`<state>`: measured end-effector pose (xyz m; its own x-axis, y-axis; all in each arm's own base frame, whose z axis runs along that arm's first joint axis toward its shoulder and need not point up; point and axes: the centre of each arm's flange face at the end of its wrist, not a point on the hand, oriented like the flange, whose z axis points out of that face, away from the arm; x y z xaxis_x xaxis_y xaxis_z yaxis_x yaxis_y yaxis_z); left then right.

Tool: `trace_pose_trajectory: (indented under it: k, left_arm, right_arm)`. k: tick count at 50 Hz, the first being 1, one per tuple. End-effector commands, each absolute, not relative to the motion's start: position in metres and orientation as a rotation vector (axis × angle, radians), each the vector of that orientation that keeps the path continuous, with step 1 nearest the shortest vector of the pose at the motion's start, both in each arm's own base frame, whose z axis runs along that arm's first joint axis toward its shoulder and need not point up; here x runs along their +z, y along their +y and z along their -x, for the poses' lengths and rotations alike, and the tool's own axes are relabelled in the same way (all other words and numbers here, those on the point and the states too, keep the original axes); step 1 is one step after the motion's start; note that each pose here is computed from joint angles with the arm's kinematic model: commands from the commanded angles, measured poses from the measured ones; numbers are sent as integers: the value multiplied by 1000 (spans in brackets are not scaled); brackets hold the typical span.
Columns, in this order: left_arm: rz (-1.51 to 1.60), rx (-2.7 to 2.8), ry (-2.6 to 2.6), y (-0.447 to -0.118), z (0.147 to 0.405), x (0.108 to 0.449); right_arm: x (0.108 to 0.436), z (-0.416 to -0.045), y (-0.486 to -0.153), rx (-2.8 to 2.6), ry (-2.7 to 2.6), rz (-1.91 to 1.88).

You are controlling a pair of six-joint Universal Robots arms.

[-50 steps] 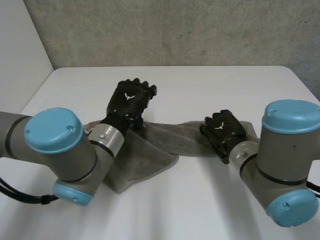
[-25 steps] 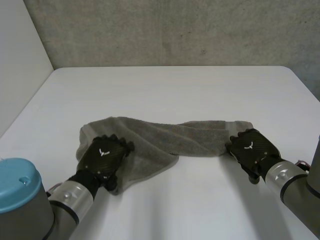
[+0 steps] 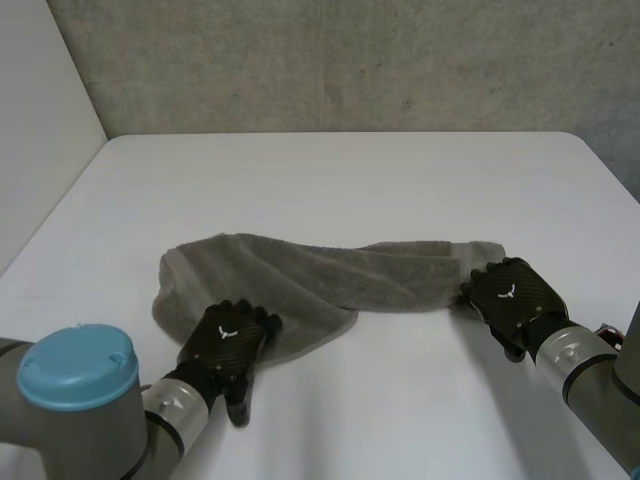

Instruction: Fold the towel.

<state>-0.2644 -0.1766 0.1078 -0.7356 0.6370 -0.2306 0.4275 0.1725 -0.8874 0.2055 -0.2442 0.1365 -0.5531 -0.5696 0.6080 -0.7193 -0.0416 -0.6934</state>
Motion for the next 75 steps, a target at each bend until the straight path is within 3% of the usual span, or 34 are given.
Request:
trace_pose_trajectory:
  k: [1,33,50,63,69,71,75]
  left_arm:
    - [1049,1668,-2261,-190,273,108]
    - [1082,1761,-2206,-210,290,116]
    - [1039,1821,-2185,-217,287,132]
    - [978,1895,-2162,-225,280,152]
    - [937,1961,-2126,-230,277,170]
    - [885,2020,-2091,-234,273,189]
    - [810,2090,-2047,-237,265,214]
  right_arm:
    - [133,-205,-245,1648,-2083,-1411]
    - [128,-205,-248,1643,-2089,-1405]
    - [132,-207,-270,1722,-2013,-1338]
    - [113,-205,-292,1649,-2036,-1263]
    - [144,-201,-303,1729,-1971,-1149]
    - [184,-200,-302,1870,-1917,-1043]
    - [224,-199,-298,2028,-1887,-923]
